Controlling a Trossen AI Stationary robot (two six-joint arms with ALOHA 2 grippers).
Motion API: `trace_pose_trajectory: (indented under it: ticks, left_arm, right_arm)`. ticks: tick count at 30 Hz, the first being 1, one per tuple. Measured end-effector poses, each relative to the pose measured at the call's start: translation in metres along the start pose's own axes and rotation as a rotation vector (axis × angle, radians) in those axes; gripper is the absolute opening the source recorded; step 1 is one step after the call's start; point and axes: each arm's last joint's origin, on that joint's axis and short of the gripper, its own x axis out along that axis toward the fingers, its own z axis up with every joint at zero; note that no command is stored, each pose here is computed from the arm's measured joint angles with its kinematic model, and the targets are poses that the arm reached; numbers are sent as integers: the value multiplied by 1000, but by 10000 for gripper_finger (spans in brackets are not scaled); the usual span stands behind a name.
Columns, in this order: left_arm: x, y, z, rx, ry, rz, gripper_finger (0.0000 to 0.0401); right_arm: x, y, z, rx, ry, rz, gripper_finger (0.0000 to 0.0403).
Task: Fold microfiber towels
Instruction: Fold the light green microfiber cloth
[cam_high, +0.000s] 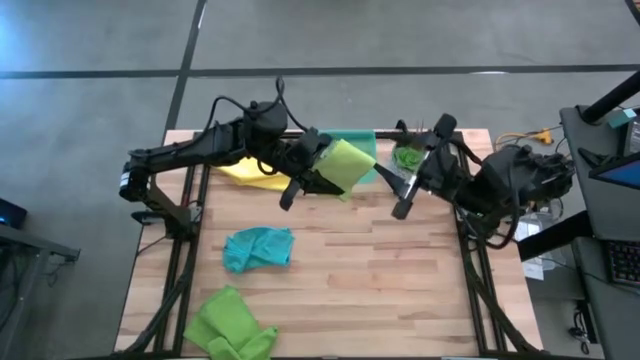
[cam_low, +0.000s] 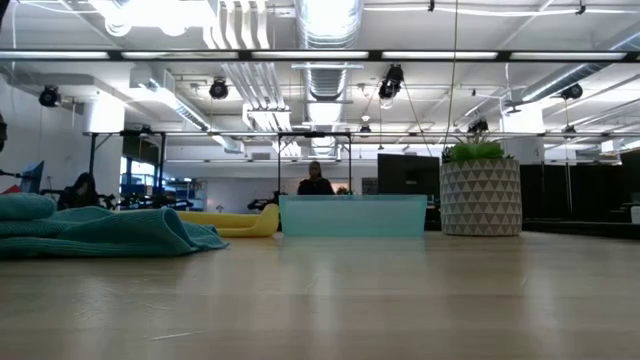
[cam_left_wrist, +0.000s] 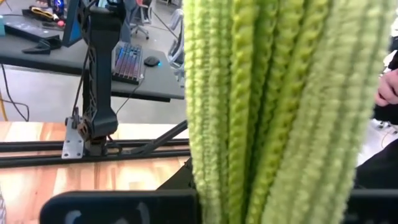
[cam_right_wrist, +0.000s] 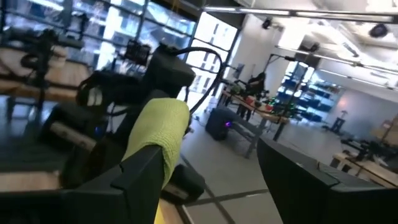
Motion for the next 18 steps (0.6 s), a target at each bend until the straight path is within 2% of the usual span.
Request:
trace_pose_trajectory:
  ticks: [6,11,14,18]
  left_arm:
    - [-2,0,0,-6,5,2,5]
    - [-2,1,1,-5,-4,6,5]
    - [-2,1,1,-5,-9,21,5]
    - [-2,2,2,1,-25,58,5]
  right_arm:
    - [-9,-7,5,40,32,139,248]
    - [-12,-8,3,68,114,217,248]
    - [-11,-5,4,180,117,278,248]
    - [-11,-6,4,297,120,272,249]
